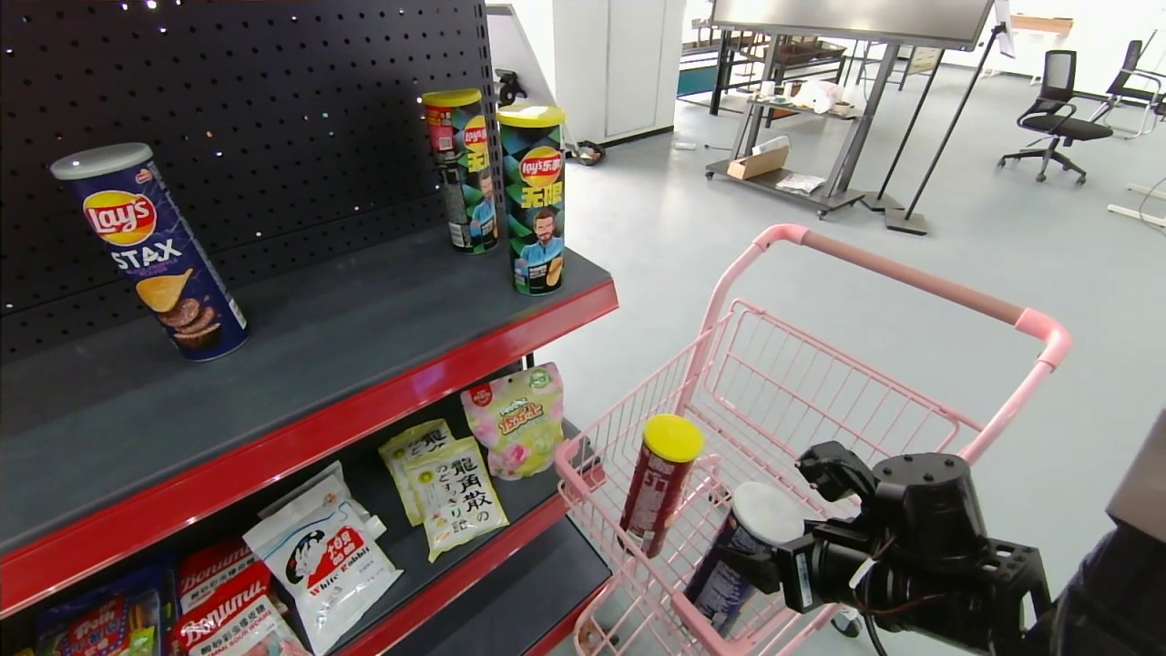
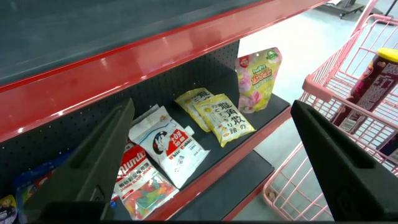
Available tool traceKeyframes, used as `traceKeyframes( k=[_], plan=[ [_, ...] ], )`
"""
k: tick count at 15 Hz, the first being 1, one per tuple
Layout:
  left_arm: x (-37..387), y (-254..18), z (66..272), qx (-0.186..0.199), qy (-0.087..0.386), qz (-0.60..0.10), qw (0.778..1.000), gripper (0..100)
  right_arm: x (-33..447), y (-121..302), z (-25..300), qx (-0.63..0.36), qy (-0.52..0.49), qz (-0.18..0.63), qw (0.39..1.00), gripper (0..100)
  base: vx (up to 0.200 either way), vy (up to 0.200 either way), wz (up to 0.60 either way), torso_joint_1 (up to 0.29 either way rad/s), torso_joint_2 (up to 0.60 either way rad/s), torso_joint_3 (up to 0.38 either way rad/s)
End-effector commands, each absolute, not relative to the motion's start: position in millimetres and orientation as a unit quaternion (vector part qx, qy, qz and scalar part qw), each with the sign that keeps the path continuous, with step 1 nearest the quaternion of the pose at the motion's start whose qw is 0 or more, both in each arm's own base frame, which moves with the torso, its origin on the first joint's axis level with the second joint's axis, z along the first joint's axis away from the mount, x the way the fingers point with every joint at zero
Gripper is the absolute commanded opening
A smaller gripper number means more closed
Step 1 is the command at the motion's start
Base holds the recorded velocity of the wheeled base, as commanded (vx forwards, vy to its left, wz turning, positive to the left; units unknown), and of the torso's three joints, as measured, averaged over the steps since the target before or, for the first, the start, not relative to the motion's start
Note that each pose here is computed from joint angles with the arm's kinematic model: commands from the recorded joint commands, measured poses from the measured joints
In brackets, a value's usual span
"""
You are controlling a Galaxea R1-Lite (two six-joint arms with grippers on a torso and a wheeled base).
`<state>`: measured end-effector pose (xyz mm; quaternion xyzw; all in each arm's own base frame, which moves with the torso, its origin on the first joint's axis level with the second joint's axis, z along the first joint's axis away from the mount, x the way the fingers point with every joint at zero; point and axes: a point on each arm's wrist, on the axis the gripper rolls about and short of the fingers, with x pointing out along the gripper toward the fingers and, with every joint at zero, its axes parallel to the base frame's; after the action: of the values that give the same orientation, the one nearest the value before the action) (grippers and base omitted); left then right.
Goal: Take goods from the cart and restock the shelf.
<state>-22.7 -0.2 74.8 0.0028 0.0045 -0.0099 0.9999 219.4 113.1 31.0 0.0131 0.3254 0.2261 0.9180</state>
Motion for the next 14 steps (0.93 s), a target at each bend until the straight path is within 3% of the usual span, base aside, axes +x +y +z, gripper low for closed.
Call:
traceKeyframes(
  k=[1, 14],
  plan=[
    [-23, 0, 75, 0.003, 0.005, -0.01, 1.0, 100, 226, 117, 23, 0.013, 0.323, 0.227, 0.919, 100, 0.0, 0.0, 0.0, 0.0, 0.0, 0.0],
    [-23, 0, 75, 0.003, 0.005, -0.01, 1.0, 100, 234, 123, 4, 0.012, 0.321, 0.231, 0.918, 100, 0.0, 0.0, 0.0, 0.0, 0.0, 0.0]
  ],
)
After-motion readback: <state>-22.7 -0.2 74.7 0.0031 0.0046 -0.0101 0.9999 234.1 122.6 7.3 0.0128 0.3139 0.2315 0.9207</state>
